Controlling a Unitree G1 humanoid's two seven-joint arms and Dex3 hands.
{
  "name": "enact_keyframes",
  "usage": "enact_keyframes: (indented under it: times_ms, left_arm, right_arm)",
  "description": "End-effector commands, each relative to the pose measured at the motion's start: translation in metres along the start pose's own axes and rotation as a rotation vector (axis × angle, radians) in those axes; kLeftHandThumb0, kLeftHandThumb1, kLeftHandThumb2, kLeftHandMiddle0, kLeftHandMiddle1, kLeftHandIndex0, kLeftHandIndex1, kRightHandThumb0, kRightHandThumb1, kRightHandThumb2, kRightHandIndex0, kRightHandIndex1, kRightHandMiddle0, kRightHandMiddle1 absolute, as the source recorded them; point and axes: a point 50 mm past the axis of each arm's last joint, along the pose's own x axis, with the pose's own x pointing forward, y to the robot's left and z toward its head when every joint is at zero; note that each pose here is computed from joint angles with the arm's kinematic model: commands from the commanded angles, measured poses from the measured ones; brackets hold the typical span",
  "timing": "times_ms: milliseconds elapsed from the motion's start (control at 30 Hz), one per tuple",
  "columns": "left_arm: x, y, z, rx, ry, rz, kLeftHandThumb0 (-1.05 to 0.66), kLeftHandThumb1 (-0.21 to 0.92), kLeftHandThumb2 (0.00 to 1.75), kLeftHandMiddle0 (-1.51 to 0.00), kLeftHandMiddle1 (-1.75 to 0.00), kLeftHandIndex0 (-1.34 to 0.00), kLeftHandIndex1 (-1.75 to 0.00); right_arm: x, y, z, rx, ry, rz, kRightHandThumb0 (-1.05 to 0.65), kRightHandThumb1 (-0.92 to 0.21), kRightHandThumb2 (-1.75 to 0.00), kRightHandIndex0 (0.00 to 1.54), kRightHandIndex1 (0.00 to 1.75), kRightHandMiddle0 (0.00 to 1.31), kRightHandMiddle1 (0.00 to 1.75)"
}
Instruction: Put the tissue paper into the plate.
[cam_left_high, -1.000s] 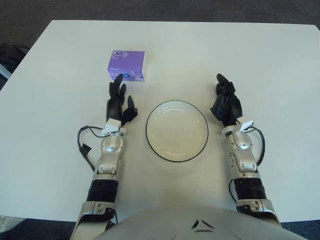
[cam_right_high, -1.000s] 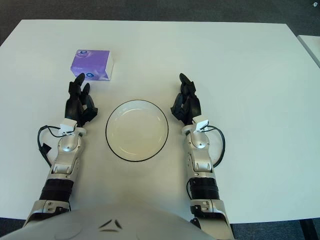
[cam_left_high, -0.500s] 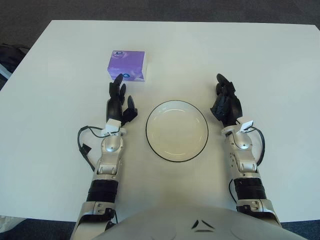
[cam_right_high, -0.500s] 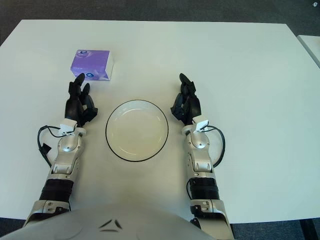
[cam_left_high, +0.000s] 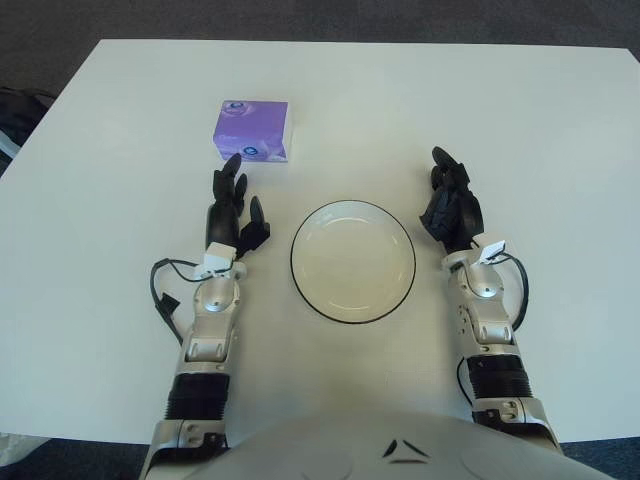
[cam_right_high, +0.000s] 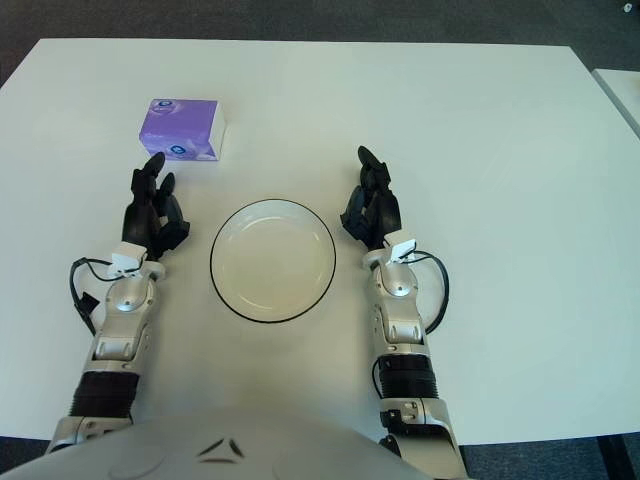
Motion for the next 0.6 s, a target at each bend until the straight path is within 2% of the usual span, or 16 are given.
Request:
enact_keyframes:
  times_ms: [0,100,300,533,567]
  left_arm:
    - [-0.004,0.016,0.012,0.03,-0.028,0.032,-0.68,0.92,0.9,-0.35,-0.01,0.0,-0.56]
    - [-0.002,0.024,0.026,0.064,-0.106,0.034,-0.67,0.92,0.89,-0.34,0.0,0.0,-0.54]
    - [0.005,0.039,0.045,0.151,-0.236,0.021,-0.67,0.92,0.88,-0.31,0.0,0.0,-0.49]
    - [0.009,0.049,0.062,0.289,-0.389,0.016,-0.69,0.92,0.87,-0.29,0.0,0.0,-0.42]
    - [0.013,0.05,0.069,0.332,-0.429,0.03,-0.69,0.92,0.87,-0.28,0.0,0.0,-0.41]
  right_arm:
    - [-0.019,-0.007,-0.037,0.003,0.192,-0.027,-0.72,-0.92,-0.99,0.23,0.0,0.0,0.38]
    - [-0.018,-0.006,-0.038,0.004,0.196,-0.022,-0.72,-0.92,-0.99,0.23,0.0,0.0,0.38]
    - [-0.016,-0.005,-0.041,0.007,0.199,-0.017,-0.72,-0.92,-0.98,0.23,0.0,0.0,0.38]
    - [-0.014,-0.003,-0.043,0.006,0.201,-0.012,-0.72,-0.92,-0.98,0.23,0.0,0.0,0.38]
    - [-0.014,-0.003,-0.044,0.005,0.202,-0.011,-0.72,-0.92,-0.98,0.23,0.0,0.0,0.39]
